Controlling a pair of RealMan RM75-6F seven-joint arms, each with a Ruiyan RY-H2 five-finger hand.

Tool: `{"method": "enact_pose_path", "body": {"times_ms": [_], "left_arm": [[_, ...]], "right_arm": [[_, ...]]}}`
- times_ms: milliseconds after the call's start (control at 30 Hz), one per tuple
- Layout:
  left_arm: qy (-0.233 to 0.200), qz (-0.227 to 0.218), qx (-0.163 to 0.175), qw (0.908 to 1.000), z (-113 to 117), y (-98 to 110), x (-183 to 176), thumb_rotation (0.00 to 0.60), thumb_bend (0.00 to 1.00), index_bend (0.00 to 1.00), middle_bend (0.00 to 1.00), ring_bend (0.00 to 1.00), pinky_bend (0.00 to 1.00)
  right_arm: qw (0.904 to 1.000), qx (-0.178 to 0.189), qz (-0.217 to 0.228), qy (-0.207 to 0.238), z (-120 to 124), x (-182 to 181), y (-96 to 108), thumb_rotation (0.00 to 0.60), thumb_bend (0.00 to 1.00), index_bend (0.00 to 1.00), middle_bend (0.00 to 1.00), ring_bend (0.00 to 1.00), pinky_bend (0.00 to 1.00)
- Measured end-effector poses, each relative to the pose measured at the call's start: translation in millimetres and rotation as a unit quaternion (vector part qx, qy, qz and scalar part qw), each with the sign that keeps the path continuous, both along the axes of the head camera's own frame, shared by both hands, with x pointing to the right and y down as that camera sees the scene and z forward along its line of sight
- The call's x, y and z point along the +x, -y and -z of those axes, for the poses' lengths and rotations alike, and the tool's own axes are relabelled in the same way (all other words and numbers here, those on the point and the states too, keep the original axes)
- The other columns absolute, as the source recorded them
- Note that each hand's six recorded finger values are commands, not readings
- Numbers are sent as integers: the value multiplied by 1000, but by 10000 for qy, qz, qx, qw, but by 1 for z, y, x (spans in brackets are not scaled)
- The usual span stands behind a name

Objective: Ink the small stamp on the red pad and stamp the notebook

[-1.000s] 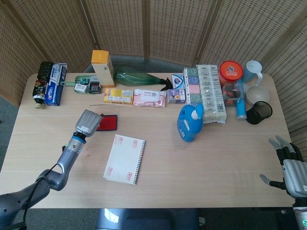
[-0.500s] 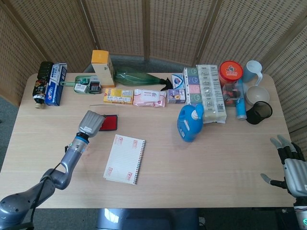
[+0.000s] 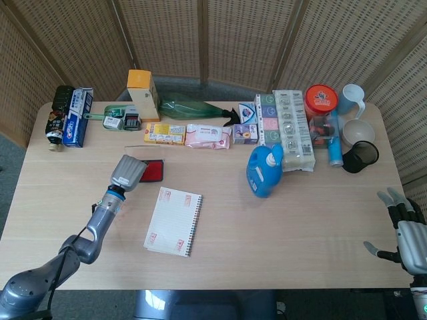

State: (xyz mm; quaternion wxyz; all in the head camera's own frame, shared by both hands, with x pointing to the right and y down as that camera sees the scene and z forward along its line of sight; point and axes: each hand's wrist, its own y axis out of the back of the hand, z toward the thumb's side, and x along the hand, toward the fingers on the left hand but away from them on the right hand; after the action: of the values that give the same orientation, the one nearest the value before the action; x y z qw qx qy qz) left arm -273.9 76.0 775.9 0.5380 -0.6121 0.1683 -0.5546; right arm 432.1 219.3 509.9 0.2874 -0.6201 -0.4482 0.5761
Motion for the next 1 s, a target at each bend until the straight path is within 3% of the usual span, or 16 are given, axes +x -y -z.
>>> {"method": "enact_pose_path", "body": {"times_ms": [567,1000], "left_arm": [[-1,147,3,9999,-1,-1,-8,600,412,642,1000,1000,1000],[-412,-74,480,9980,35,12,7,600,413,641,1000,1000,1000]], "right_arm": [[10000,3,27,14,0,-2,-1,600,10,58,0,0,0],[9999,20,64,83,3,-4,-1,600,9,58,0,0,0]]}}
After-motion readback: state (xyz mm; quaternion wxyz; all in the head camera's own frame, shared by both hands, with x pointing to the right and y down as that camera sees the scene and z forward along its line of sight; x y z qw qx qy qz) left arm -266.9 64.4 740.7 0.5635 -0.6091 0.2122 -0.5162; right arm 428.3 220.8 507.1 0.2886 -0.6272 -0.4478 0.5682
